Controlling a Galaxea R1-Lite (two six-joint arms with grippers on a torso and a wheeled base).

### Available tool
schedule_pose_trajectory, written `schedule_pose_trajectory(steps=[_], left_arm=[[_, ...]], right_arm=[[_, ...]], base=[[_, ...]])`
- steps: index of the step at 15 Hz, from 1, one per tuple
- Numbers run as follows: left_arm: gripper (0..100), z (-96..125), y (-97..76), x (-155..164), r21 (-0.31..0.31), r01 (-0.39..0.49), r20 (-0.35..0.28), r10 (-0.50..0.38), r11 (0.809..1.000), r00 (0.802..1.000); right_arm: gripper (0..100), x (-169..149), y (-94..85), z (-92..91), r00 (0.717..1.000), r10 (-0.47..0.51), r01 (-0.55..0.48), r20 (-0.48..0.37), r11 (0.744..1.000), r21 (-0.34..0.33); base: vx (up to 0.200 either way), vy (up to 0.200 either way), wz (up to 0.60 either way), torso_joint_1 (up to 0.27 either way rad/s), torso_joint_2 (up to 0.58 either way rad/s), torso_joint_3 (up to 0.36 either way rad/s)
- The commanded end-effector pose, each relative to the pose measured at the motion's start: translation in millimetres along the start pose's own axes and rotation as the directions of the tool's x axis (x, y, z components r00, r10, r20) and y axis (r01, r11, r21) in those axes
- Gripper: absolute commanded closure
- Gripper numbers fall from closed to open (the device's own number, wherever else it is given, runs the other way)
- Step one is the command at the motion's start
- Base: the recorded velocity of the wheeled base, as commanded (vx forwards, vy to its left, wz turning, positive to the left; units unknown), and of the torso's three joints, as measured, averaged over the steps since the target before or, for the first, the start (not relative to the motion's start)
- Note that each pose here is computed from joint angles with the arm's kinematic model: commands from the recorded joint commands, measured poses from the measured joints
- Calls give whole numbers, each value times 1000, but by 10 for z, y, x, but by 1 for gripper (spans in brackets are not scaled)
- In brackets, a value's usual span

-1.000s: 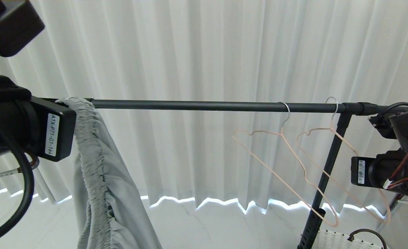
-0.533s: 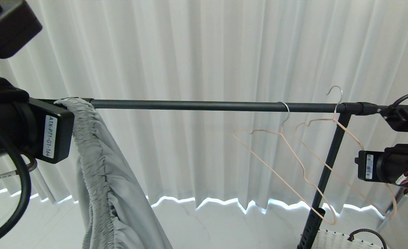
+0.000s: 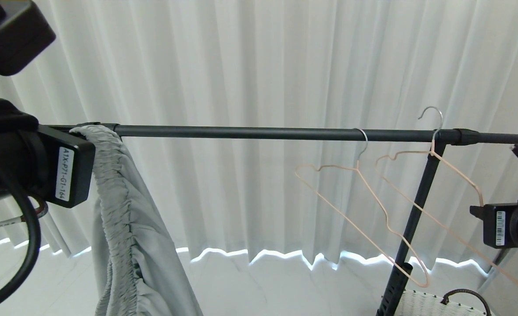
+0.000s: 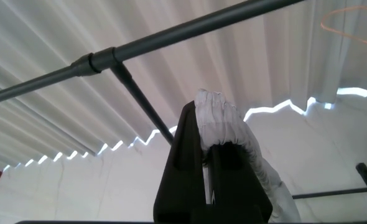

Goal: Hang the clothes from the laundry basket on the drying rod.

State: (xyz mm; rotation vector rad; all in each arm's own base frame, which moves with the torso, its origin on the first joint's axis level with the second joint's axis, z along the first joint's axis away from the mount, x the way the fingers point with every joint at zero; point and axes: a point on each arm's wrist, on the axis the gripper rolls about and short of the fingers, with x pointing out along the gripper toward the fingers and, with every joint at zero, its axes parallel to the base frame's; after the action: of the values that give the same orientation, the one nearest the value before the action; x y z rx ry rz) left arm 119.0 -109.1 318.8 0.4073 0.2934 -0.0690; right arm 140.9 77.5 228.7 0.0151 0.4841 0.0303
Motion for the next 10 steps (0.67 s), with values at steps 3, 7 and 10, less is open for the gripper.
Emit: schedule_pose_trajectory(steps=[3, 7, 10], left_arm=[[100, -7, -3, 2, 3, 0, -2, 0, 1000, 1000], [100, -10, -5, 3, 4, 0, -3, 0, 1000, 1000], [100, -22, -21, 1, 10, 6, -5, -6, 1000, 1000]], right_arm=[[100, -268, -184, -168, 998, 20, -20, 51, 1000, -16], [100, -381, -222, -257, 995, 66, -64, 76, 998, -25], [100, -454, -167, -328, 979, 168, -164, 112, 985, -43]], base=[[-200, 0, 0, -1, 1, 2], [-200, 0, 0, -4, 1, 4], [-67, 0, 0, 1, 2, -1]])
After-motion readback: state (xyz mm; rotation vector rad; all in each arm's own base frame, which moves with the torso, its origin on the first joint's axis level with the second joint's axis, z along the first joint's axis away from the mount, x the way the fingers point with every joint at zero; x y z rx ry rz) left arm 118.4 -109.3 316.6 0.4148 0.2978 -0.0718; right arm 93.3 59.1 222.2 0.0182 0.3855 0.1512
